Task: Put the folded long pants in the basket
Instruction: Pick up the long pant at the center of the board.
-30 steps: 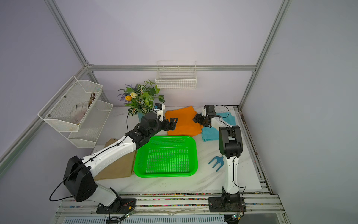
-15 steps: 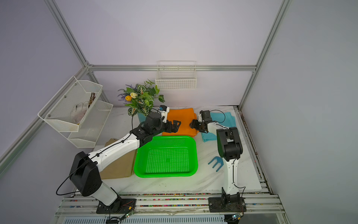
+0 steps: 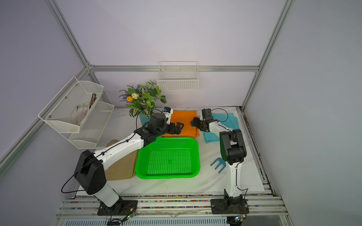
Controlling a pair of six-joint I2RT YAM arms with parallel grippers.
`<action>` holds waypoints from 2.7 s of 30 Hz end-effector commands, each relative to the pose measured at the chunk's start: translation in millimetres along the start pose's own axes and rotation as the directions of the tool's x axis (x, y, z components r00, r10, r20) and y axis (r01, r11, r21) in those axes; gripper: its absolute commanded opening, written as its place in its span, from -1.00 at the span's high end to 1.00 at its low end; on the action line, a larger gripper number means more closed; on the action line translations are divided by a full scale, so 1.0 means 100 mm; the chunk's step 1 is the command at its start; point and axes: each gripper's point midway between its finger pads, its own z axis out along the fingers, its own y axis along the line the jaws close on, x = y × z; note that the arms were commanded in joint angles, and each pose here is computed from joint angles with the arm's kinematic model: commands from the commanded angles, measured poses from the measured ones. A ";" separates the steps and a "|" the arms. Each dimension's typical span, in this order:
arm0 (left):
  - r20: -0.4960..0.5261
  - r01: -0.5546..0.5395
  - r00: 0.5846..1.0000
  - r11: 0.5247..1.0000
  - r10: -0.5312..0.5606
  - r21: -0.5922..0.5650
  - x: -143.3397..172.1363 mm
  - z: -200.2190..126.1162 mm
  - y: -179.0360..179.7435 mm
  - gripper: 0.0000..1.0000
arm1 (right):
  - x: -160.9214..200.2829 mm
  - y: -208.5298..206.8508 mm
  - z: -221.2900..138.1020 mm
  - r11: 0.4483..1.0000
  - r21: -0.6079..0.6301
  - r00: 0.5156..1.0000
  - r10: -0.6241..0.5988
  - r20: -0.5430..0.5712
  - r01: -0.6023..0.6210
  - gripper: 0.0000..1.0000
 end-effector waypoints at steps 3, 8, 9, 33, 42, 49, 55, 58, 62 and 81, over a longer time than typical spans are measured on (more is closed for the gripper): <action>0.019 -0.025 1.000 0.999 0.024 0.033 -0.05 -0.06 -0.08 -1.00 | 0.21 -0.27 0.29 0.995 0.094 0.997 0.044 -0.067 -0.037 -0.64; 0.028 -0.032 0.999 0.999 0.032 0.006 -0.02 -0.12 -0.02 -1.00 | 0.27 -0.18 0.44 0.999 0.031 0.994 0.047 -0.100 -0.044 -0.69; 0.029 -0.034 0.999 0.999 0.034 0.000 -0.01 -0.13 0.00 -0.99 | 0.30 -0.13 0.47 0.999 0.014 0.993 0.045 -0.111 -0.044 -0.69; -0.108 -0.050 0.992 0.989 0.065 0.139 0.17 0.51 -0.09 -0.99 | -0.24 0.17 -0.29 0.993 0.069 0.995 -0.097 0.036 0.094 1.00; -0.293 -0.046 0.956 0.996 0.022 -0.076 0.38 1.09 0.63 -1.00 | -0.04 -0.32 -0.36 0.976 0.195 0.995 -0.093 -0.024 0.096 1.00; -0.366 -0.053 0.931 0.984 -0.014 -0.173 0.69 1.32 1.08 -0.98 | 0.00 -0.43 -0.33 0.969 0.226 0.994 -0.099 -0.041 0.106 1.00; -0.379 -0.044 0.924 0.969 -0.054 -0.243 0.78 1.39 1.35 -0.95 | 0.04 -0.54 -0.39 0.949 0.283 0.990 -0.127 -0.059 0.139 1.00; -0.376 -0.051 0.925 0.964 -0.053 -0.261 0.80 1.44 1.44 -0.95 | 0.07 -0.60 -0.41 0.939 0.308 0.988 -0.138 -0.073 0.154 1.00; -0.378 -0.032 0.923 0.961 -0.077 -0.275 0.85 1.49 1.53 -0.95 | 0.11 -0.63 -0.40 0.938 0.309 0.987 -0.135 -0.087 0.156 1.00; -0.457 0.234 0.859 0.971 -0.233 -0.055 1.08 1.68 1.00 1.00 | 0.06 -0.50 -0.30 0.966 0.237 0.994 -0.092 -0.057 0.103 1.00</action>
